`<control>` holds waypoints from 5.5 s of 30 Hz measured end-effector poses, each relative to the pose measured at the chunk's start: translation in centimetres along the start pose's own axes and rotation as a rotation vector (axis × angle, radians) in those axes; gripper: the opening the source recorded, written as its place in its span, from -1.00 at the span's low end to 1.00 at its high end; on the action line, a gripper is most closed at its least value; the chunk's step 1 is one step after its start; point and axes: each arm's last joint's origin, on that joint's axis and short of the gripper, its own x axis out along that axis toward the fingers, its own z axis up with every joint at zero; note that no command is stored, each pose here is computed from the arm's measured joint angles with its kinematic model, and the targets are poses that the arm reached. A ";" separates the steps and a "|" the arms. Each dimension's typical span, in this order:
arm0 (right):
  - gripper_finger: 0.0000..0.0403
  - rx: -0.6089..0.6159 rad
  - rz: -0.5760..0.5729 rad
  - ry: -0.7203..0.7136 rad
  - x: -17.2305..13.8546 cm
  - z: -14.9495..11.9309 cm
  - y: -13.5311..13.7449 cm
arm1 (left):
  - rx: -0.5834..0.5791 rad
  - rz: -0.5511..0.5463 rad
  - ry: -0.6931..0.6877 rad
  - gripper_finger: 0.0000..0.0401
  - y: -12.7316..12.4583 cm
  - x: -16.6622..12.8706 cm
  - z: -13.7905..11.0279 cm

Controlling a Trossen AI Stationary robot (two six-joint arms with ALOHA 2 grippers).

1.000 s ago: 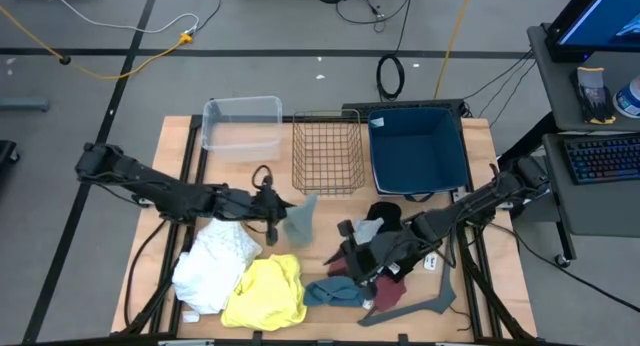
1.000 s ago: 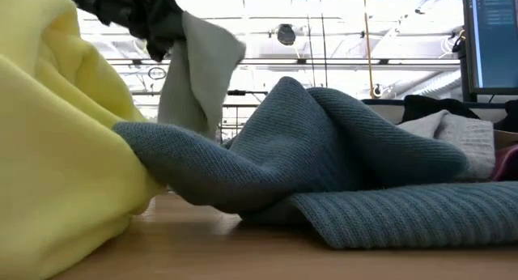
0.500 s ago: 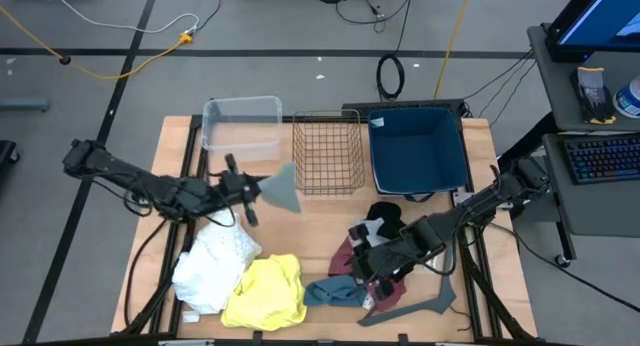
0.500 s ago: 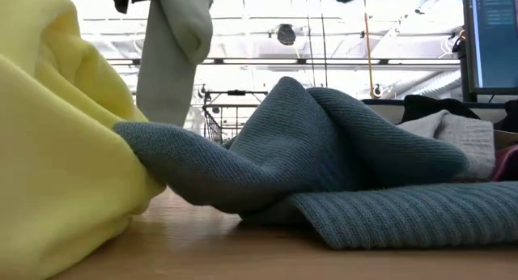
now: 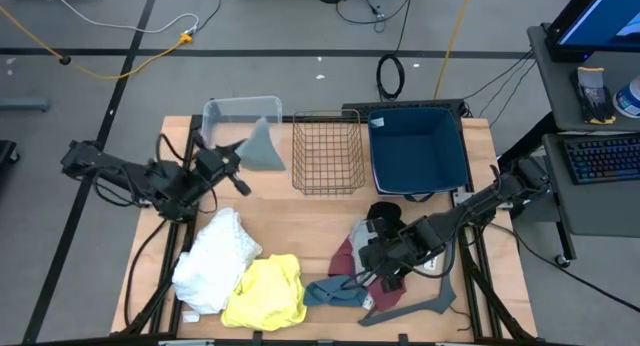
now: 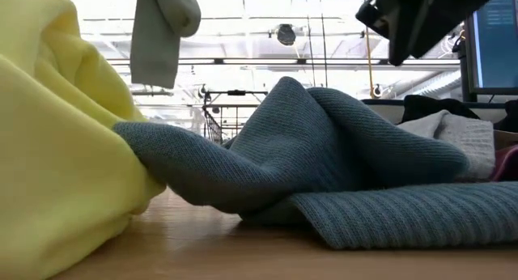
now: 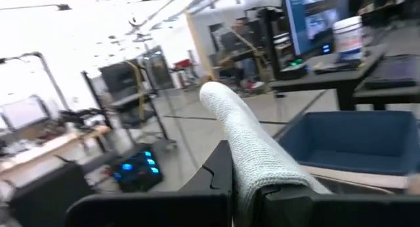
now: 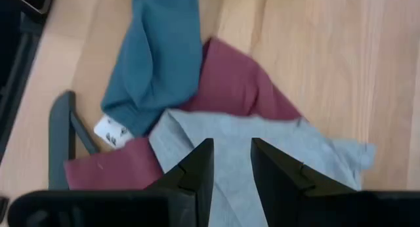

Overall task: Pick & Place Cloths
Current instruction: Put the grey sock into the transparent container, then put the blue sock into the transparent container

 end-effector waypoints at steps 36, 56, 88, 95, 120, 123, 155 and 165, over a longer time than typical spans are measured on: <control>-0.56 0.120 -0.016 0.205 -1.4 -4.1 5.0 | 0.184 0.581 0.207 -1.00 7.1 8.3 -0.6; -0.56 0.131 -0.011 0.200 -1.5 -4.3 5.5 | 0.261 0.561 0.462 -1.00 8.2 13.9 -7.5; -0.56 0.140 0.010 0.165 -1.5 -4.0 5.7 | 0.035 0.270 0.900 -1.00 11.3 12.4 -13.6; -0.56 0.146 0.025 0.146 -1.4 -3.8 5.8 | -0.037 0.179 0.920 -1.00 11.7 12.4 -14.1; -0.56 0.167 0.025 0.147 -1.4 -3.8 5.8 | -0.084 0.107 1.100 -0.96 10.7 14.4 -18.3; -0.56 0.167 0.025 0.147 -1.4 -3.8 5.8 | -0.106 0.074 1.097 -0.87 10.6 14.4 -18.3; -0.56 0.064 0.058 0.080 -1.2 -2.8 5.4 | -0.259 -0.109 0.714 0.07 11.3 9.5 -10.1; -0.56 -0.051 0.079 -0.018 -0.9 -1.4 4.6 | -0.284 -0.376 0.550 0.07 9.4 8.4 -7.7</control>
